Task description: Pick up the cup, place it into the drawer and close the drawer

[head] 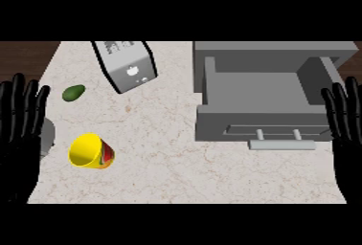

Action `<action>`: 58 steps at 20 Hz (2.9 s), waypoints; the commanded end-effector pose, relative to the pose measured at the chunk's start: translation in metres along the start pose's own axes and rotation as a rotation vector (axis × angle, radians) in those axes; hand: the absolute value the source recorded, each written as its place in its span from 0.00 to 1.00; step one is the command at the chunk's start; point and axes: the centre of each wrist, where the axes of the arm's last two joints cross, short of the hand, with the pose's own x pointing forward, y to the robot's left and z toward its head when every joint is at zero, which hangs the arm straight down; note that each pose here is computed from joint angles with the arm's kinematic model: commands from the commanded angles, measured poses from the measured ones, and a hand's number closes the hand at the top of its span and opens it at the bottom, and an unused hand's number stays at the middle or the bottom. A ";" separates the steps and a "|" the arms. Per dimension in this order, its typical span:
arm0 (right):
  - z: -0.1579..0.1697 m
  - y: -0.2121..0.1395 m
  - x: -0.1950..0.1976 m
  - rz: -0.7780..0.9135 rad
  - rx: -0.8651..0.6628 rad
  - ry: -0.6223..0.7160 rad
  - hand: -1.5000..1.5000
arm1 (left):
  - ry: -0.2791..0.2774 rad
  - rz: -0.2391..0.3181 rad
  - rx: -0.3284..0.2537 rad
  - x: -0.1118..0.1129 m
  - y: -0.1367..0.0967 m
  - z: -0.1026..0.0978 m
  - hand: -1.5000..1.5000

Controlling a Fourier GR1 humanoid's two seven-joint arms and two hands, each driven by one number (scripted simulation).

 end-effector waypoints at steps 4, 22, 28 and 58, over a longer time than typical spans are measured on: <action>-0.010 0.001 -0.001 -0.029 0.027 -0.041 0.00 | -0.040 0.192 -0.348 -0.002 0.031 -0.007 0.00; -0.035 -0.005 -0.024 -0.049 0.192 0.115 0.00 | 0.348 0.397 -0.432 -0.116 0.128 0.008 0.00; -0.061 -0.006 -0.033 -0.033 0.181 0.105 0.00 | 0.405 0.358 -0.402 -0.165 0.130 0.032 0.00; -0.068 -0.011 -0.016 -0.047 0.188 0.078 0.00 | 0.434 0.258 -0.313 -0.251 0.105 0.091 0.00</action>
